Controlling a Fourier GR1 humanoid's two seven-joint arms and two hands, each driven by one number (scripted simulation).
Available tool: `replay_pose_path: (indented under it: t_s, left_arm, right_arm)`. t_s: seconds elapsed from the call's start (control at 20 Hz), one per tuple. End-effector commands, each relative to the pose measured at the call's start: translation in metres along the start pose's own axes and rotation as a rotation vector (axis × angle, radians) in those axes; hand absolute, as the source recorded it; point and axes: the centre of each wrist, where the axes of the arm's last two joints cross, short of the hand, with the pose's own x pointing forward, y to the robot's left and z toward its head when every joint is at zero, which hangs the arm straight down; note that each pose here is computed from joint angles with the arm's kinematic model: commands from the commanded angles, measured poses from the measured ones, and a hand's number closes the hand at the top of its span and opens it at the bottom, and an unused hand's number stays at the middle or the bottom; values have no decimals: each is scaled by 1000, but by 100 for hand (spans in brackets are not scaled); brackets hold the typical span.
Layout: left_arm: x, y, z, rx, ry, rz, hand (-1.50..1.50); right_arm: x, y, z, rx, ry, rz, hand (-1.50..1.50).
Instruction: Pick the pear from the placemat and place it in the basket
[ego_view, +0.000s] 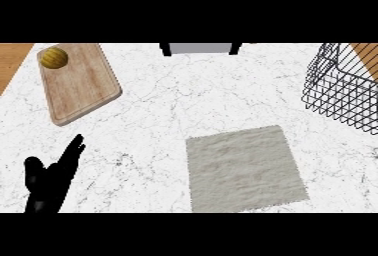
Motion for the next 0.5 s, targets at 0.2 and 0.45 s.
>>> replay_pose_path:
  t_s: [0.2, 0.45]
  left_arm:
    - [-26, -14, -5, -15, 153, -4, 0]
    - [-32, -24, -1, -26, 149, 3, 0]
  right_arm:
    - [-36, -28, -50, 3, 127, 97, 150]
    - [-79, -14, -62, 9, 122, 116, 150]
